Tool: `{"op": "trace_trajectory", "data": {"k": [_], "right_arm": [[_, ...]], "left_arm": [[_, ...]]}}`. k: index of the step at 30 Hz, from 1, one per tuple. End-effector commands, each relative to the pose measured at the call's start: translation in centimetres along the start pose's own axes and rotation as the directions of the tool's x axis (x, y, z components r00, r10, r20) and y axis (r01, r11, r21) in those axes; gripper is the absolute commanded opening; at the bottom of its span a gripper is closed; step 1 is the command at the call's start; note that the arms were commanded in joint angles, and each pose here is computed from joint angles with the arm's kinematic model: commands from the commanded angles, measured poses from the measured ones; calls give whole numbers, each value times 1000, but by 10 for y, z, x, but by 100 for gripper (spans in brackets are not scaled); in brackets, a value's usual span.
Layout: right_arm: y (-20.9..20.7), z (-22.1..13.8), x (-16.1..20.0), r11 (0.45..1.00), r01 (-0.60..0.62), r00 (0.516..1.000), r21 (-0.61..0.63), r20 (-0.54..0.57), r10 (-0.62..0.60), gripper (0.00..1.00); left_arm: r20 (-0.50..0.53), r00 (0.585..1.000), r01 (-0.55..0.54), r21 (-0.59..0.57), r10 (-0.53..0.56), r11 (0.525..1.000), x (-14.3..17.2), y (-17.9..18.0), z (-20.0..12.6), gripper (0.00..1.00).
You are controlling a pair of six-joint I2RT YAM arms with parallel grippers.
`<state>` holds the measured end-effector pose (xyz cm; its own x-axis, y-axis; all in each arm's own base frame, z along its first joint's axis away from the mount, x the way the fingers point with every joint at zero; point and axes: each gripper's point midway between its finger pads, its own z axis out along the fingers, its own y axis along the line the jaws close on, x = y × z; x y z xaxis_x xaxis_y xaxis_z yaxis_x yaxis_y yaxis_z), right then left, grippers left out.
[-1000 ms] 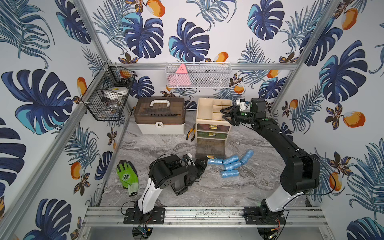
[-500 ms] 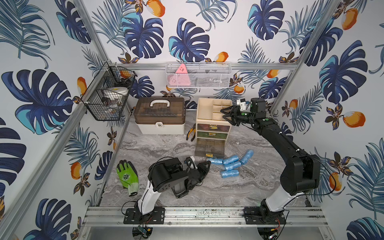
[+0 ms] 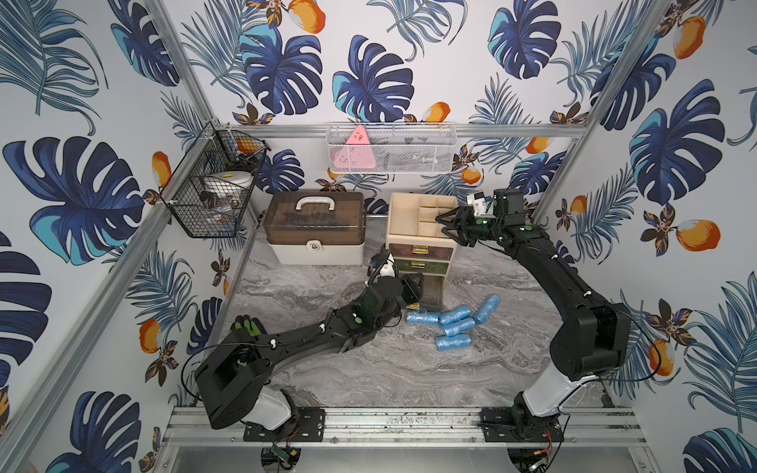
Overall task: Sort the rolls of trash bags by color and place them into the drawer
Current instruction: Adjust the storage box at the center of the board.
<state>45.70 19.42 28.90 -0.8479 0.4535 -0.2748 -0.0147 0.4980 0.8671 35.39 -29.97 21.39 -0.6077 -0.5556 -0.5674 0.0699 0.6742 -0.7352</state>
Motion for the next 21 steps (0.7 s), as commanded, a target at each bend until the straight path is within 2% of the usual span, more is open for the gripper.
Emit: {"op": "trace_trajectory", "data": {"k": [1,6,12,16,21], "right_arm": [[-13,-1,-5,997,14,1000,82,19,-16,56],[16,-4,-20,998,50,998,26,32,-51,56],[49,-29,-25,992,125,989,8,73,-125,61],[44,-49,-12,984,160,983,72,84,-166,65],[5,-68,19,965,173,981,196,54,-187,66]], "left_arm": [[-292,934,-273,-207,207,940,24,66,-5,42],[-362,890,-390,-292,277,873,3,97,7,43],[-408,869,-417,-302,279,857,1,118,29,40],[-416,865,-422,-303,280,855,6,127,43,41],[-444,853,-425,-284,275,859,19,134,54,41]]}}
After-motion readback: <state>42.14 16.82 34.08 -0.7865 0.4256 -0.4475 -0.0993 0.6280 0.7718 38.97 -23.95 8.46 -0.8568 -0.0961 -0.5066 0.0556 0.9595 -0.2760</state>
